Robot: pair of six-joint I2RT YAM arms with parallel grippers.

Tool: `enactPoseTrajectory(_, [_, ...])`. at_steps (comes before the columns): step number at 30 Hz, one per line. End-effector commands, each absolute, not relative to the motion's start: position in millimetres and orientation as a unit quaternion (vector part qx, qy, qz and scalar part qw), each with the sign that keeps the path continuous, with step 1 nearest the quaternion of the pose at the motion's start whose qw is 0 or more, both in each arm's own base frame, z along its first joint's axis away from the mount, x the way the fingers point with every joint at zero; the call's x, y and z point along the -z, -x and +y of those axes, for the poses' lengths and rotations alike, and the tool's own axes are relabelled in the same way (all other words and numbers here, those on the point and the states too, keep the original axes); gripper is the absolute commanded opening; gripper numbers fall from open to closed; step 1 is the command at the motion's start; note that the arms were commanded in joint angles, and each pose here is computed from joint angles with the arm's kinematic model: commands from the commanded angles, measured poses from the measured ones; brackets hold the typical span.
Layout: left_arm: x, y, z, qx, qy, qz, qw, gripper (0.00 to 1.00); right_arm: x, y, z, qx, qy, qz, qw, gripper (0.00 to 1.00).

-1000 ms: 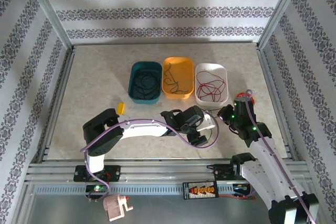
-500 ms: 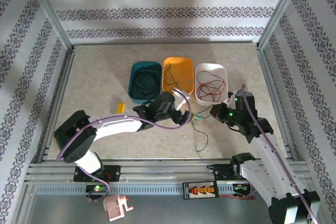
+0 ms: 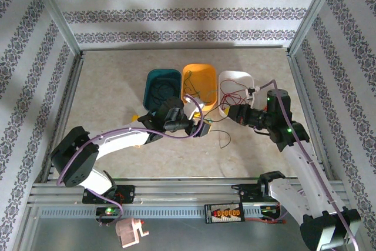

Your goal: Untangle the cables

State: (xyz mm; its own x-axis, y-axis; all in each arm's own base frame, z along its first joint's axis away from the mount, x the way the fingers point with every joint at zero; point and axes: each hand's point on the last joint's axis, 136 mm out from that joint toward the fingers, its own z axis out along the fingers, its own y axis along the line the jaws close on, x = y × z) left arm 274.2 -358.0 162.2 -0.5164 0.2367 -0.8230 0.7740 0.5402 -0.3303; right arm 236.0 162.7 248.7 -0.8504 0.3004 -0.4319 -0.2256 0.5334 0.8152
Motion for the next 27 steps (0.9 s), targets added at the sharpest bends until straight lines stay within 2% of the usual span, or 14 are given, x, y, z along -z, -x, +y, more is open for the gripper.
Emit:
enactPoseTrajectory(1, [-146, -268, -363, 0.379, -0.316, 0.796, 0.350, 0.74, -275, -237, 168, -0.511, -0.003, 0.809, 0.291, 0.00])
enactPoseTrajectory(3, [-142, -273, -364, 0.380, -0.309, 0.798, 0.352, 0.72, -280, -236, 169, -0.518, 0.000, 0.804, 0.291, 0.00])
enactPoseTrajectory(4, [-140, -276, -364, 0.383, -0.302, 0.798, 0.355, 0.68, -282, -235, 170, -0.522, 0.002, 0.801, 0.291, 0.00])
enactPoseTrajectory(10, [-133, -302, -357, 0.415, -0.236, 0.799, 0.365, 0.26, -295, -231, 169, -0.528, 0.004, 0.793, 0.303, 0.00])
enactPoseTrajectory(14, [-122, -303, -349, 0.411, -0.226, 0.807, 0.357, 0.15, -312, -232, 161, -0.515, 0.000, 0.785, 0.345, 0.00])
enactPoseTrajectory(18, [-101, -300, -333, 0.380, -0.215, 0.830, 0.347, 0.00, -342, -226, 158, -0.505, 0.029, 0.766, 0.396, 0.00])
enactPoseTrajectory(23, [-96, -288, -320, 0.378, -0.206, 0.836, 0.339, 0.00, -357, -223, 152, -0.467, 0.057, 0.777, 0.418, 0.00])
enactPoseTrajectory(24, [-101, -286, -318, 0.381, -0.205, 0.833, 0.344, 0.04, -357, -223, 152, -0.460, 0.060, 0.781, 0.417, 0.00])
enactPoseTrajectory(25, [-107, -285, -316, 0.385, -0.203, 0.829, 0.351, 0.13, -358, -223, 152, -0.457, 0.064, 0.783, 0.418, 0.00])
enactPoseTrajectory(27, [-126, -280, -313, 0.402, -0.202, 0.814, 0.367, 0.40, -358, -223, 152, -0.452, 0.068, 0.784, 0.420, 0.00])
